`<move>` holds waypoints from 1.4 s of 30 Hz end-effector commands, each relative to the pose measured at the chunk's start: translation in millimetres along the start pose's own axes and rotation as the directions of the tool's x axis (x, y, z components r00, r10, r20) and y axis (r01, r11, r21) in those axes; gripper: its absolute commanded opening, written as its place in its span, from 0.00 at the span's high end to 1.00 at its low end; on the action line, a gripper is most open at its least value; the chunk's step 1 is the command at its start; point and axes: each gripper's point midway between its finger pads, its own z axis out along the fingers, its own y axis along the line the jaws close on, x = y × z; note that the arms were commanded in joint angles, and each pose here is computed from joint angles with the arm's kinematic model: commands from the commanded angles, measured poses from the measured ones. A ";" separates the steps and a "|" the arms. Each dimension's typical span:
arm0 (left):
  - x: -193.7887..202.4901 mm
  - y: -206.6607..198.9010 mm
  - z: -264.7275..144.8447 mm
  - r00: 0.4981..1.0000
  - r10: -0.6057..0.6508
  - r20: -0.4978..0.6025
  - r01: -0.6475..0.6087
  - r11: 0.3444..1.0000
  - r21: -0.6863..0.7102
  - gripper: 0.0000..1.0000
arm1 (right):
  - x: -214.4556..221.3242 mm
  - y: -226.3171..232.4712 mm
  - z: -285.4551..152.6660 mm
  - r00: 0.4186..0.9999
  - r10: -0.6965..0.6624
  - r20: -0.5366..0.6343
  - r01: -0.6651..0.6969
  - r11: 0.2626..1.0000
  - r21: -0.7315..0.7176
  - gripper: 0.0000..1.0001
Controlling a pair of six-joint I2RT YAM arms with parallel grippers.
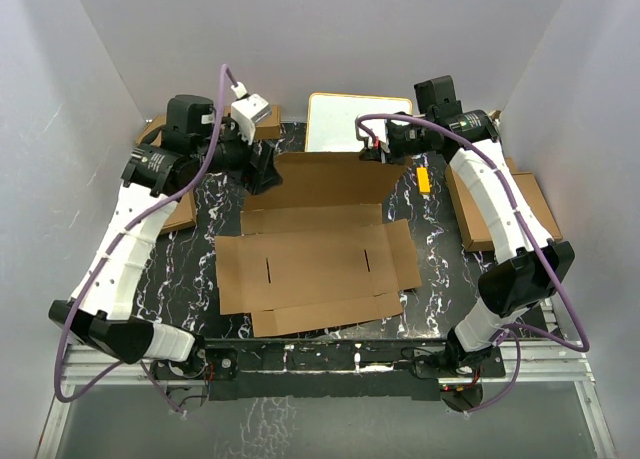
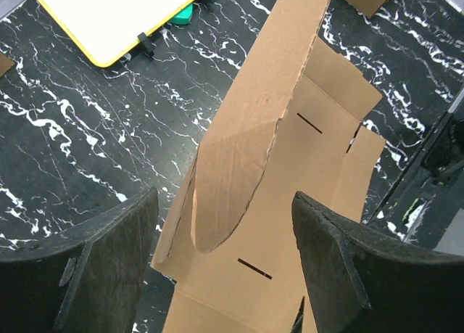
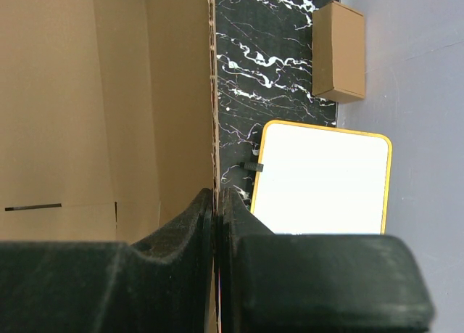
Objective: Fold the paper box
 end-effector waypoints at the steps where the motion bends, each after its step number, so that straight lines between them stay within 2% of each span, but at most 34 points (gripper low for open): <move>1: -3.8 4.4 7.4 0.994 0.109 -0.012 -0.109 0.994 -0.030 0.28 | -21.9 -10.3 -4.0 0.996 -0.067 0.064 0.066 0.998 0.024 0.92; 4: -9.0 5.2 14.1 0.989 0.145 0.011 -0.144 0.989 -0.024 0.33 | -22.3 -10.6 -4.1 0.996 -0.066 0.066 0.065 0.998 0.024 0.92; 8: -13.5 8.5 25.1 0.988 0.152 0.004 -0.152 0.988 -0.014 0.47 | -22.6 -10.0 -3.8 0.996 -0.064 0.069 0.063 0.998 0.021 0.92; 11: -12.6 9.1 34.3 0.987 0.159 -0.009 -0.159 0.987 -0.002 0.54 | -23.0 -9.2 -3.9 0.995 -0.062 0.072 0.061 0.998 0.020 0.92; 15: -10.1 9.4 41.7 0.986 0.168 -0.020 -0.168 0.986 0.004 0.73 | -22.9 -8.5 -3.6 0.995 -0.059 0.074 0.058 0.998 0.018 0.92; 20: -18.4 4.0 39.8 0.983 0.181 0.019 -0.181 0.983 0.009 1.00 | -23.9 -8.1 -3.4 0.995 -0.059 0.079 0.057 0.998 0.017 0.92; 23: -23.7 0.5 33.8 0.980 0.192 0.056 -0.193 0.981 0.005 1.00 | -23.8 -7.6 -3.6 0.996 -0.049 0.080 0.047 0.999 0.018 0.91; 24: -25.1 -0.5 31.1 0.979 0.191 0.072 -0.192 0.981 -0.001 1.00 | -24.9 -8.0 -4.1 0.996 -0.043 0.081 0.042 0.999 0.023 0.83; 27: -27.4 -4.8 19.6 0.975 0.182 0.124 -0.180 0.983 -0.028 1.00 | -36.9 -17.3 -13.3 0.994 0.037 0.099 -0.045 0.996 0.083 0.30; 29: -28.1 -10.8 3.4 0.969 0.170 0.177 -0.163 0.985 -0.055 1.00 | -49.7 -20.8 -31.2 0.987 0.081 0.140 -0.098 0.988 0.119 0.02; 32: -20.9 -17.7 -16.8 0.957 0.124 0.263 -0.102 0.990 -0.097 1.00 | -67.7 -18.5 -76.1 0.950 0.191 0.247 -0.235 0.958 0.162 0.02; 36: 0.0 -26.2 -41.0 0.929 0.039 0.367 0.009 0.992 -0.128 1.00 | -61.8 15.3 -103.7 0.841 0.409 0.355 -0.476 0.871 0.124 0.02; 38: 7.7 -30.6 -47.8 0.911 0.001 0.412 0.053 0.991 -0.120 1.00 | -46.0 37.0 -108.4 0.781 0.500 0.375 -0.576 0.808 0.120 0.02; 42: 22.2 -35.5 -52.9 0.881 -0.068 0.468 0.128 0.987 -0.098 1.00 | 9.9 82.4 -107.0 0.621 0.663 0.418 -0.765 0.630 0.139 0.02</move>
